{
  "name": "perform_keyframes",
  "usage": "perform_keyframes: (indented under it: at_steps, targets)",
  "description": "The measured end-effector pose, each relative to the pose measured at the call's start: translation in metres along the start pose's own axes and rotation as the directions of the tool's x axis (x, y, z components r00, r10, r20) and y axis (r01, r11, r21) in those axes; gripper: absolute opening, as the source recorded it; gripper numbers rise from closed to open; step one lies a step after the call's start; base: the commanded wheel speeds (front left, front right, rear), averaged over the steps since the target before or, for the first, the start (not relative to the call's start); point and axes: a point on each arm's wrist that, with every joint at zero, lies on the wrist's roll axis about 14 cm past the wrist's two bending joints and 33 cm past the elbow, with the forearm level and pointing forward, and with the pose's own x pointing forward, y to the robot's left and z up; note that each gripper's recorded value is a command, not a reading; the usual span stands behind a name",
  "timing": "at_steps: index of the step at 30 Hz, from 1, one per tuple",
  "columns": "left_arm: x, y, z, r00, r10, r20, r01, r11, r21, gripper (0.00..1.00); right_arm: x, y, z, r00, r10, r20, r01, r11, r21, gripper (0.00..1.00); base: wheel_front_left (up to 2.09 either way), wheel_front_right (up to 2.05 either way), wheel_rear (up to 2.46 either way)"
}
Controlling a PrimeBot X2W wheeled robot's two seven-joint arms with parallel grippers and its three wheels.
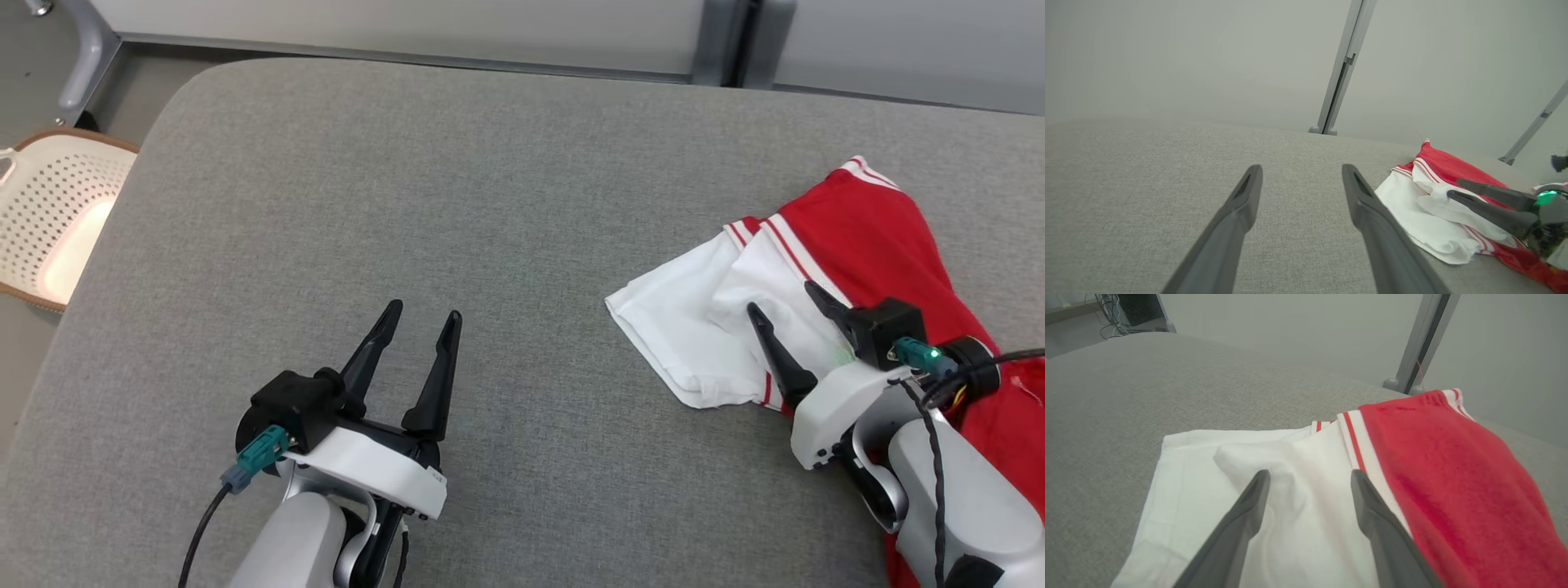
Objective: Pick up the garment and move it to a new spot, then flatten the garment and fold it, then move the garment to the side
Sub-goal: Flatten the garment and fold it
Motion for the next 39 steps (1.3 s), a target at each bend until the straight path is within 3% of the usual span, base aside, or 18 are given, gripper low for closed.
perform_keyframes:
  at_steps: [4,6,14,19,22,29,31,33,39]
  targets:
    - [0.0,0.01,-0.002,1.0,0.03,-0.008,-0.03,1.0,-0.002,1.0,0.014,0.004,-0.015,0.997,0.038,-0.064,-0.038,0.999,0.003,1.0,0.0,0.0,0.0]
    - [0.0,0.015,-0.001,0.999,0.045,-0.007,-0.045,0.999,0.002,1.0,0.022,0.007,-0.019,0.995,0.059,-0.081,-0.058,0.998,0.018,0.0,0.0,0.0,0.0]
    - [-0.003,0.014,0.005,0.999,0.048,0.009,-0.048,0.999,0.0,1.0,0.024,0.024,0.005,0.994,0.109,0.006,-0.109,0.994,0.024,0.0,0.0,0.0,0.0]
    - [-0.006,0.011,0.01,0.999,0.04,0.024,-0.04,0.999,0.0,1.0,0.027,0.065,0.048,0.967,0.22,0.126,-0.221,0.975,0.001,0.0,0.0,0.0,0.0]
    - [-0.009,0.008,0.012,0.999,0.035,0.029,-0.035,0.999,0.0,1.0,0.026,0.101,0.08,0.927,0.312,0.206,-0.317,0.948,-0.01,0.0,0.0,0.0,0.0]
    - [-0.021,0.011,0.013,0.998,0.055,0.035,-0.055,0.998,-0.012,1.0,0.01,0.167,0.161,0.779,0.503,0.375,-0.514,0.854,-0.078,0.0,0.0,0.0,0.0]
    - [-0.024,0.013,0.012,0.997,0.064,0.034,-0.063,0.998,-0.019,1.0,0.01,0.163,0.177,0.762,0.51,0.399,-0.518,0.85,-0.097,0.0,0.0,0.0,0.0]
    - [-0.026,0.015,0.01,0.997,0.07,0.029,-0.069,0.997,-0.021,1.0,0.016,0.144,0.189,0.777,0.476,0.411,-0.482,0.871,-0.096,0.0,0.0,0.0,0.0]
    - [-0.027,0.017,0.008,0.996,0.082,0.02,-0.081,0.996,-0.033,1.0,0.046,0.032,0.195,0.898,0.249,0.363,-0.246,0.968,-0.056,0.0,0.0,0.0,0.0]
